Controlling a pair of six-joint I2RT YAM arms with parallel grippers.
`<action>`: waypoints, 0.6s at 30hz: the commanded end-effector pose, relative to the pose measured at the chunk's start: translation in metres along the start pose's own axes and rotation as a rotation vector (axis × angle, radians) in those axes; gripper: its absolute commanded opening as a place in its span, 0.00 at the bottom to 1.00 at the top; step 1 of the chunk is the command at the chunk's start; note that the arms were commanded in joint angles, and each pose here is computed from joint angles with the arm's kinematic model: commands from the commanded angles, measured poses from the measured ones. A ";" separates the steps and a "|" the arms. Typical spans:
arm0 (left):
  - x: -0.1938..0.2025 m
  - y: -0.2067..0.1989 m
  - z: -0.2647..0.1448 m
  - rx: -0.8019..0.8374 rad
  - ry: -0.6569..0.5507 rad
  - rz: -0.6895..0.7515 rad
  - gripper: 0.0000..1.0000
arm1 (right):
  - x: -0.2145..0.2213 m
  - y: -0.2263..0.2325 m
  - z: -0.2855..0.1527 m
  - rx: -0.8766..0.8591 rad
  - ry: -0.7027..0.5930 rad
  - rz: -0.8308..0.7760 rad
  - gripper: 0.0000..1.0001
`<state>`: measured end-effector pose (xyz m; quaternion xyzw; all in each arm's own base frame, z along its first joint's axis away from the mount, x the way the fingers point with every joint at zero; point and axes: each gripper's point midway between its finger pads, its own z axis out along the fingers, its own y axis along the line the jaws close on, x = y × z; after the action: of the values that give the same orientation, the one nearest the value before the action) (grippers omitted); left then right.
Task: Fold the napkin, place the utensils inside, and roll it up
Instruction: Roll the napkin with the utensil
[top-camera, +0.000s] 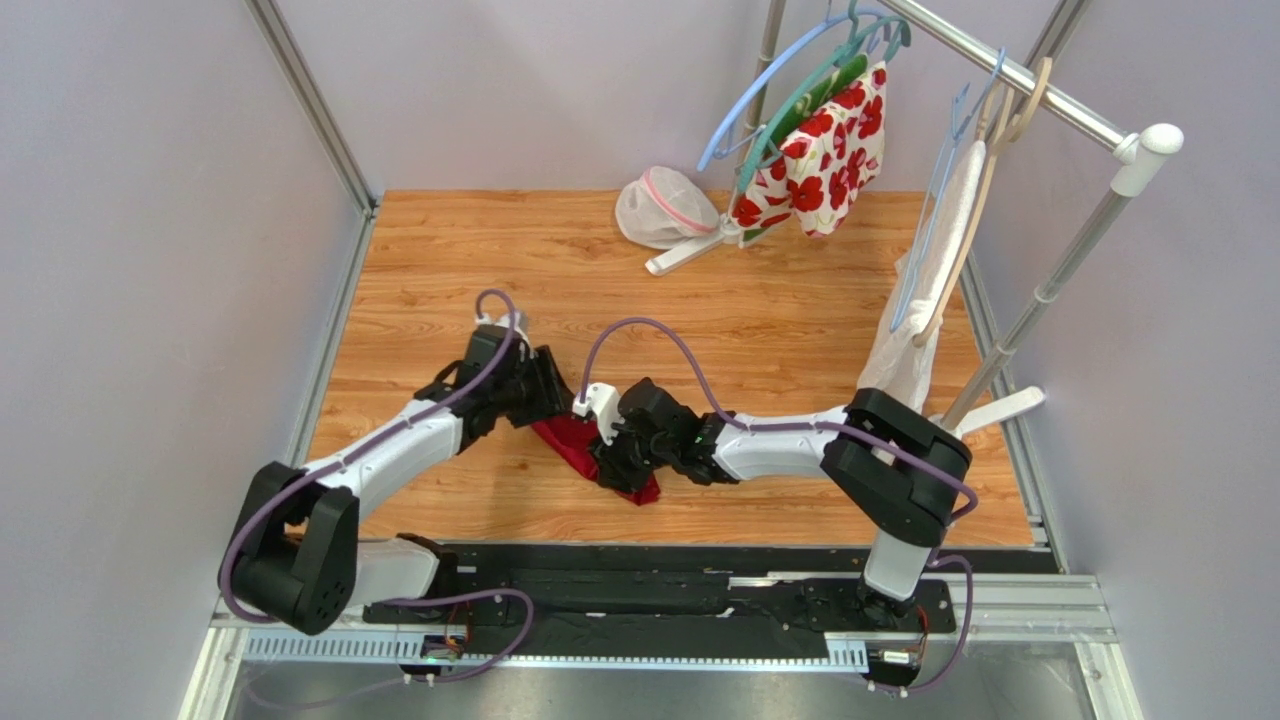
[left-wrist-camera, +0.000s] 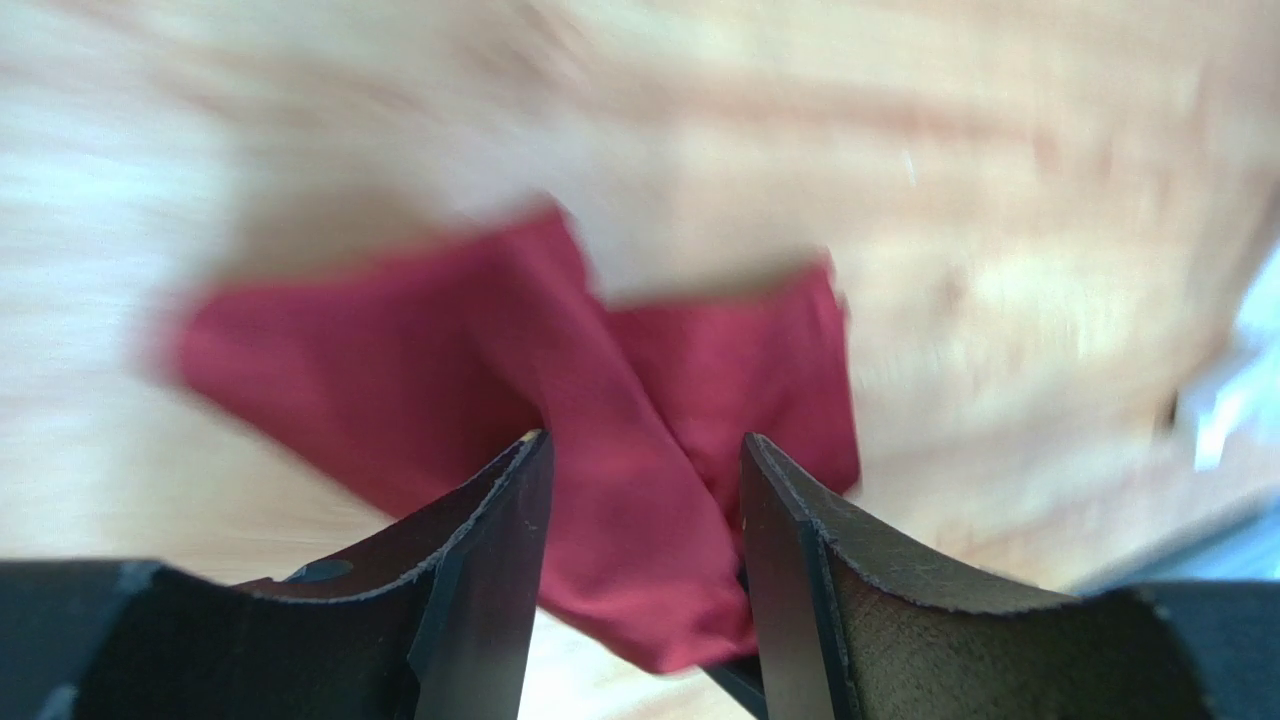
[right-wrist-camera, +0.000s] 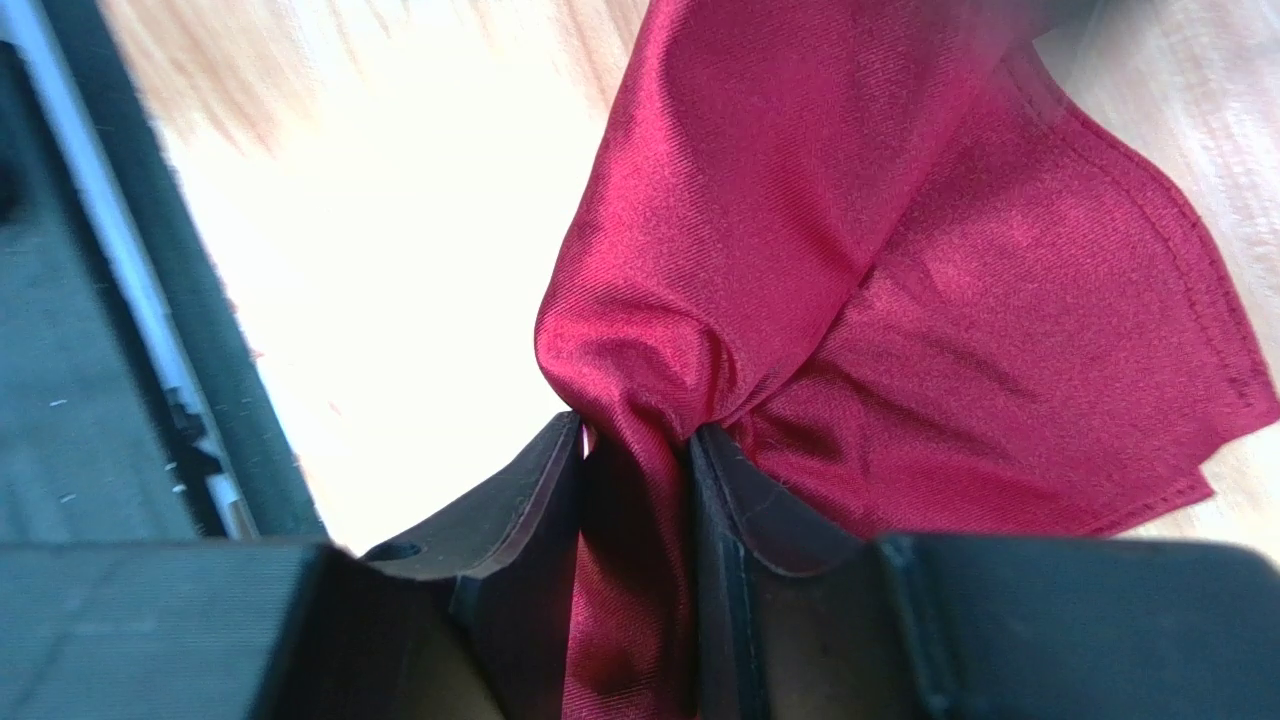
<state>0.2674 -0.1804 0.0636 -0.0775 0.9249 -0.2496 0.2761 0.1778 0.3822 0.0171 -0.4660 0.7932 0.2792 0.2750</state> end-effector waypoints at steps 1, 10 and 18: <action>-0.028 0.039 -0.023 -0.136 -0.106 -0.080 0.58 | 0.130 0.021 -0.015 -0.158 0.385 0.201 0.31; -0.030 0.051 -0.038 -0.112 -0.194 -0.063 0.62 | 0.117 0.013 -0.022 -0.330 0.330 0.348 0.28; -0.025 0.047 -0.016 -0.004 -0.122 -0.084 0.63 | 0.110 0.004 -0.027 -0.441 0.348 0.448 0.26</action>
<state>0.2702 -0.1122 0.0600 -0.1621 0.9085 -0.2160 0.3190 0.1766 0.3654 0.0231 -0.4252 0.7581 0.4718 0.1476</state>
